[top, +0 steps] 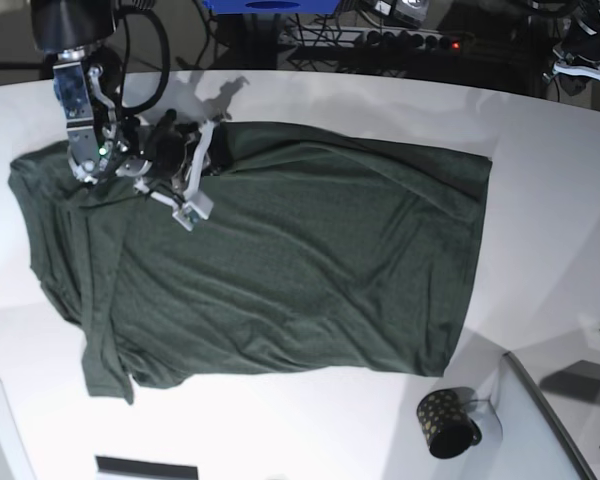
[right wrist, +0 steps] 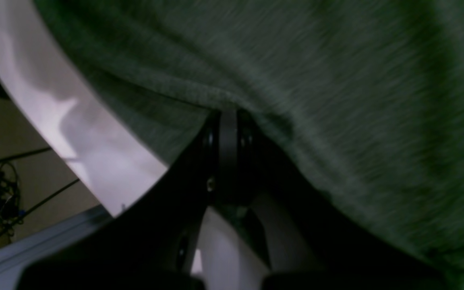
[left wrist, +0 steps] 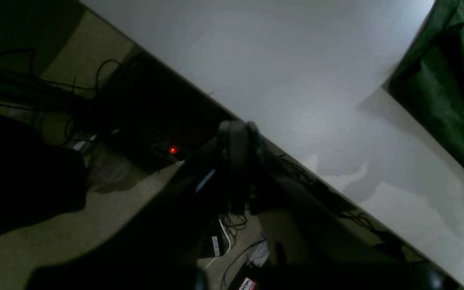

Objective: Layout the t-shirt on the table in an organized manner, then fold the t-shirt properly
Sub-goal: 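Move the right gripper inward along the collar edge and regrasp, then grasp the collar-edge corners with both grippers and pull them apart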

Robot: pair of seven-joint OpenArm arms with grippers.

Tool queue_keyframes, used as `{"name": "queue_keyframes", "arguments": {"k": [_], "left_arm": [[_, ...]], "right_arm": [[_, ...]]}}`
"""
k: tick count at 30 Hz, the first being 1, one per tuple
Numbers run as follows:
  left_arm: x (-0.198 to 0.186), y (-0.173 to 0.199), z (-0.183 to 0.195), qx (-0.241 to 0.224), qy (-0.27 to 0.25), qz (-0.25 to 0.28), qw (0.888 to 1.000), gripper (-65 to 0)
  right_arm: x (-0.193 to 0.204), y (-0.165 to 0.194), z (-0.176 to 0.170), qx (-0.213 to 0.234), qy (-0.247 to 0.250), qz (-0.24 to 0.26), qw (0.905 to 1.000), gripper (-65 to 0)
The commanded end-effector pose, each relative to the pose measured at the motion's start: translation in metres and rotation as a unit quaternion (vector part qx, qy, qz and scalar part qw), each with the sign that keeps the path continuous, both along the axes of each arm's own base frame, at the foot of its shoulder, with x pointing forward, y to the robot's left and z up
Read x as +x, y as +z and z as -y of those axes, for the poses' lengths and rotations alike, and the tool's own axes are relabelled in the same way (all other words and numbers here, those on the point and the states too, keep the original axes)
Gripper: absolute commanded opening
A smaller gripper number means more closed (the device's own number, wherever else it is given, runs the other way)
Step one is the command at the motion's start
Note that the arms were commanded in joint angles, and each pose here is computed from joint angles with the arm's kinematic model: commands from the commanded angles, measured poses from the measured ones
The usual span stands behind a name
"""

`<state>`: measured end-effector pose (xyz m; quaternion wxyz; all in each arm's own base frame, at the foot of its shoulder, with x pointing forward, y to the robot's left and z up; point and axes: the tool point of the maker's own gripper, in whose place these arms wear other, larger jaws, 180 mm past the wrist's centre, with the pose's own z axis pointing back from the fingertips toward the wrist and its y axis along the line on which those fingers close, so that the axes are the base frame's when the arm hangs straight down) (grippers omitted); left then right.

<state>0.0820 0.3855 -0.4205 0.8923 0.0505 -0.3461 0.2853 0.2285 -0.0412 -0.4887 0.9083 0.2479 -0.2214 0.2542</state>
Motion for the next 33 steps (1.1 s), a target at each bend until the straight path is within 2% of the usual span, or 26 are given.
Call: {"name": "queue_keyframes", "arguments": {"k": [1,7,11,16,20,24,25,28,30,33], "left_arm": [[0.002,0.01,-0.008,0.016,-0.002,0.013,1.0,-65.0],[0.002,0.01,-0.008,0.016,-0.002,0.012,1.0,-65.0],[0.004,0.01,-0.006,0.015,-0.005,0.013,1.0,-65.0],[0.012,0.008,-0.002,0.011,-0.014,0.017,1.0,-65.0],[0.038,-0.002,0.027,-0.012,-0.067,0.018,0.998,-65.0],[0.062,-0.009,0.05,-0.037,-0.084,0.037,0.995,-65.0],[0.065,-0.013,0.054,-0.046,-0.083,0.04,0.995,-63.4],[0.074,-0.025,0.062,-0.07,-0.077,0.046,0.993,-46.1],[0.075,-0.033,0.066,-0.087,-0.072,0.044,0.993,-36.2],[0.072,-0.047,0.076,-0.112,-0.074,0.04,0.99,-25.5]], "right_arm": [[0.017,0.008,0.007,0.006,-0.015,0.02,0.9997,-64.7],[0.033,0.003,0.035,0.001,-0.064,0.012,0.9979,-64.7],[0.045,0.01,0.055,0.012,-0.112,0.035,0.9931,-64.8],[0.033,0.016,0.052,0.01,-0.103,0.039,0.9939,-64.8],[0.023,0.046,0.039,0.018,-0.081,0.086,0.9928,-64.4],[0.013,0.079,0.034,0.015,-0.067,0.133,0.9887,-64.2],[0.01,0.085,0.035,0.014,-0.067,0.142,0.9875,-64.2],[0.005,0.097,0.038,0.009,-0.066,0.157,0.9854,-64.2],[0.005,0.099,0.052,0.0,-0.085,0.16,0.9834,-63.8],[0.004,0.097,0.077,-0.017,-0.118,0.158,0.9802,-57.6]]}}
